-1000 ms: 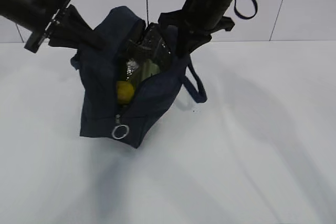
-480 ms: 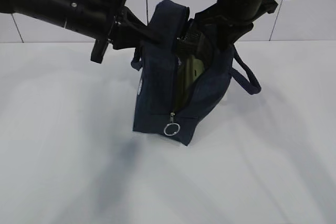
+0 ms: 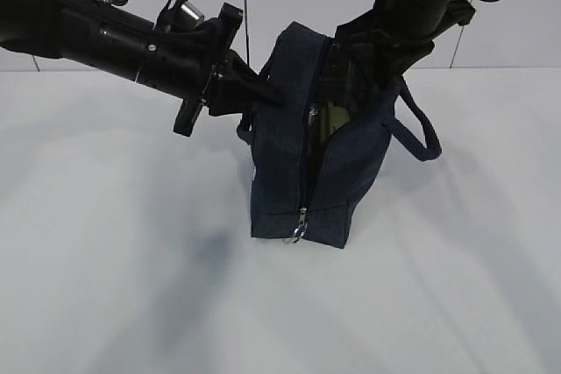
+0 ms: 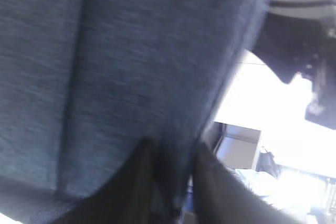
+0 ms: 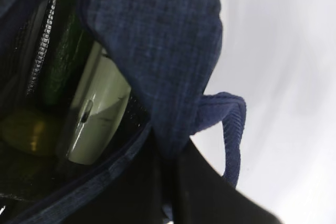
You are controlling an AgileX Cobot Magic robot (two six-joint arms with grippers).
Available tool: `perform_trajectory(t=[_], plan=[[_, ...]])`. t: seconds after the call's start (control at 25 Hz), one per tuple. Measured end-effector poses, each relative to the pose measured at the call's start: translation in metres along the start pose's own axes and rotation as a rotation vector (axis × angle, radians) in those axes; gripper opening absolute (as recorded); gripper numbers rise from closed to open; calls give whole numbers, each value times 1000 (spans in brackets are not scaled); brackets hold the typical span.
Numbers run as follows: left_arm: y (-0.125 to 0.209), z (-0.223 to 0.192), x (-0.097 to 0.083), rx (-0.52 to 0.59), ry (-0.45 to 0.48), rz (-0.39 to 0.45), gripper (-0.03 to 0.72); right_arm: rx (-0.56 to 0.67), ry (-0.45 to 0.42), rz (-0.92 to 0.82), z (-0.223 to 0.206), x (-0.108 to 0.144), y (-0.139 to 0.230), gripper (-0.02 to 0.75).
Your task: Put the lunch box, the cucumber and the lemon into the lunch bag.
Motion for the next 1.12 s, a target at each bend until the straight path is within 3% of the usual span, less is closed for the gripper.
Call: perform_trajectory(t=[0.16,0.28,0.44,0.52,0.64,0.84,1.12], plan=[[1,0,0,8,4,0,56,2,-10,-3,0,1,0,1],[2,0,0,17,10,-2,152,4,-28,-10,-3,4,0,36],[2,0,-3,15,34,10,256,12,-63,-22,-9,8,-1,224],[2,0,-5,15,53,12,278,10,-70,-25,-8,9,-1,358],[-2,6,-4,3,68,19,286,-3,-76,-26,-5,10,-4,496],[-9,24,1,-23,91,39,288,-30,-84,-20,2,11,-8,535],[-20,50,-6,-97,134,37,288,-53,-113,-25,14,13,-10,539]])
Point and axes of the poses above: a point on each arm's last joint axis where the gripper is mounted, z pointing back along that axis away from the gripper, x along the wrist's bending axis when the last joint is at zero, y = z × x, the point moved 3 cm from there along -z, pointing out along that axis toward the gripper, and after that the axes turned 12 degrees about -z, right-handed, at the moved point
